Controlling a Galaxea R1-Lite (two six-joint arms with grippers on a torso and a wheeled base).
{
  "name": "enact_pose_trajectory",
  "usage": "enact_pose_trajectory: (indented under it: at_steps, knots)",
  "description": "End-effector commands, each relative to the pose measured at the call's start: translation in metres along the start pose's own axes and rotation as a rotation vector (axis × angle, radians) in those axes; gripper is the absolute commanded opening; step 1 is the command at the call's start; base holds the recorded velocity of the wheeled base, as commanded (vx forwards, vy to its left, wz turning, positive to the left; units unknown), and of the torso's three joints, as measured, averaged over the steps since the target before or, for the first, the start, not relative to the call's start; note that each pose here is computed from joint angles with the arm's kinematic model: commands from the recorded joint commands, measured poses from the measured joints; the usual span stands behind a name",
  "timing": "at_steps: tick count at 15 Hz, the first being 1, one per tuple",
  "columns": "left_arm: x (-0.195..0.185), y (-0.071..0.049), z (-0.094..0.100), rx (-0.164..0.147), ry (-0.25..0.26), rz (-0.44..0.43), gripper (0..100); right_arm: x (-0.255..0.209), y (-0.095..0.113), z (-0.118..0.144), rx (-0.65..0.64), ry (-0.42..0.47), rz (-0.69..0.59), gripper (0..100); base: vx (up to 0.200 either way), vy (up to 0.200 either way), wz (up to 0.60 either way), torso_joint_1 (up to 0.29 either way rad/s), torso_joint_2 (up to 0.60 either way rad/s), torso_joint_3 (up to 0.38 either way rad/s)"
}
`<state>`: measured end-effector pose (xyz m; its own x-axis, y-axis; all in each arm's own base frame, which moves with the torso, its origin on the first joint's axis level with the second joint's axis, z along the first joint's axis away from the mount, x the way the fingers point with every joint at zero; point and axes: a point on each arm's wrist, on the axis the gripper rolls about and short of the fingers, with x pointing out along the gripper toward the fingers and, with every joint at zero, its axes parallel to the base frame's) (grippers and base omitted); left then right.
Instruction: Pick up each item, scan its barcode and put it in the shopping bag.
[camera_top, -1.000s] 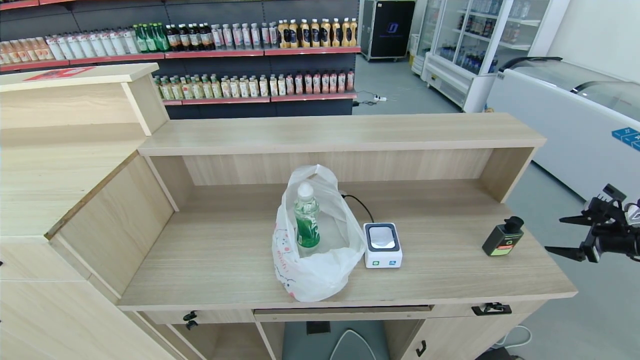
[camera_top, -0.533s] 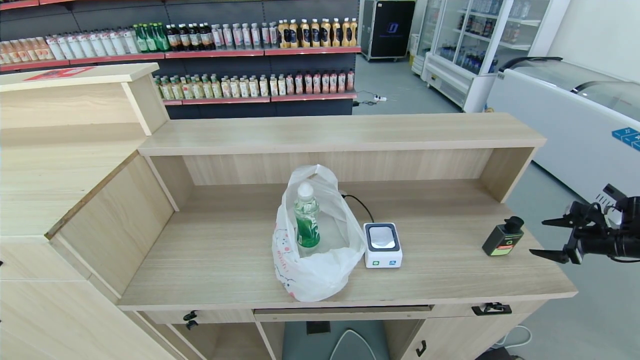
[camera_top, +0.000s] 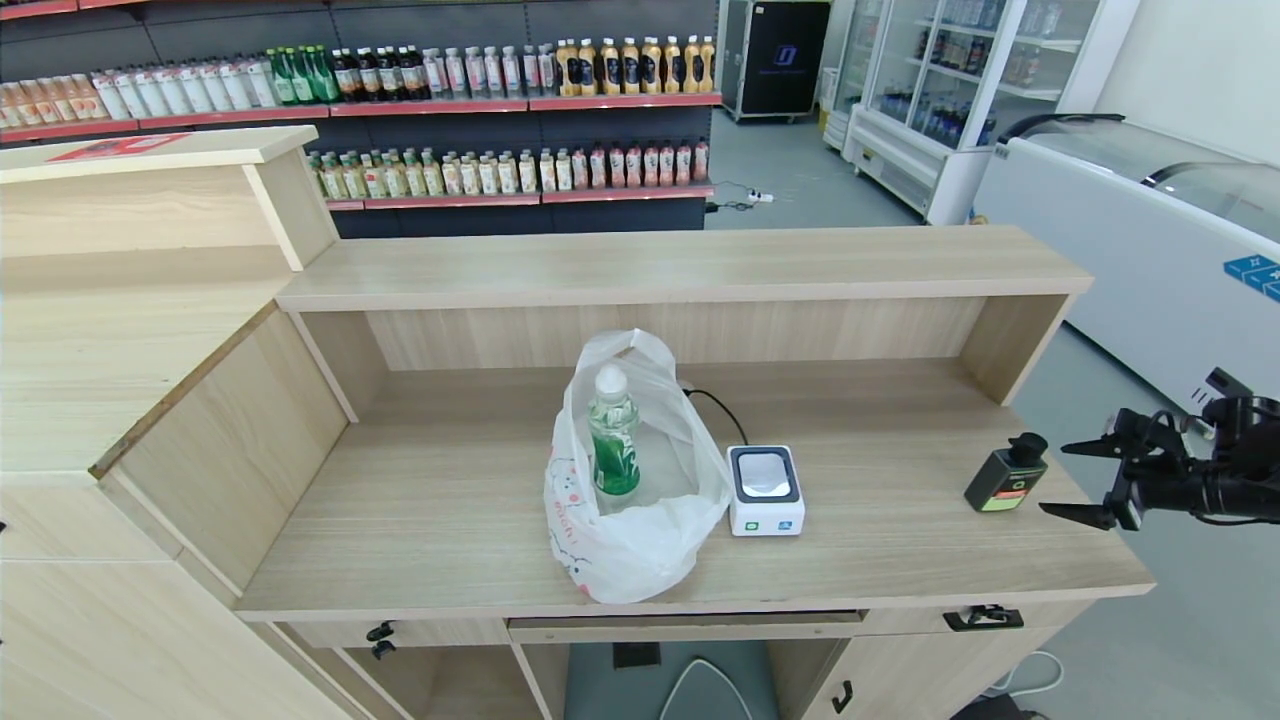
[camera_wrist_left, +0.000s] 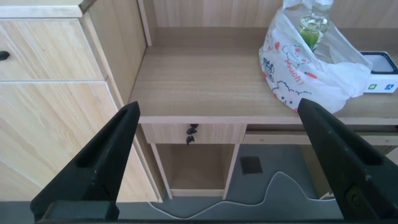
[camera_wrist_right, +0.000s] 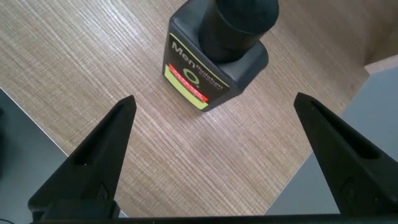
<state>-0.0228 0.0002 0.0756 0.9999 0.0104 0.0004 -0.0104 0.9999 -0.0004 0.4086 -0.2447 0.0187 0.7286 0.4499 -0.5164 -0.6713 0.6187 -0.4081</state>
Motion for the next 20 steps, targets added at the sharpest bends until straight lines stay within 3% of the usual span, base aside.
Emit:
enact_pose_trajectory:
  at_steps: [1, 19, 20]
  knots:
    - [0.0, 0.0, 0.0, -0.001, -0.001, 0.0, 100, 0.005, 0.002, 0.0, 0.001, -0.002, 0.01, 100, 0.0, 0.0, 0.0, 0.0, 0.0, 0.0]
    - [0.0, 0.0, 0.0, 0.0, -0.001, 0.0, 100, 0.055, 0.013, 0.002, -0.009, -0.029, 0.088, 100, 0.0, 0.0, 0.0, 0.0, 0.0, 0.0]
    - [0.0, 0.0, 0.0, -0.001, -0.001, 0.0, 100, 0.056, 0.013, 0.004, -0.011, -0.031, 0.091, 0, 0.0, 0.0, 0.0, 0.0, 0.0, 0.0]
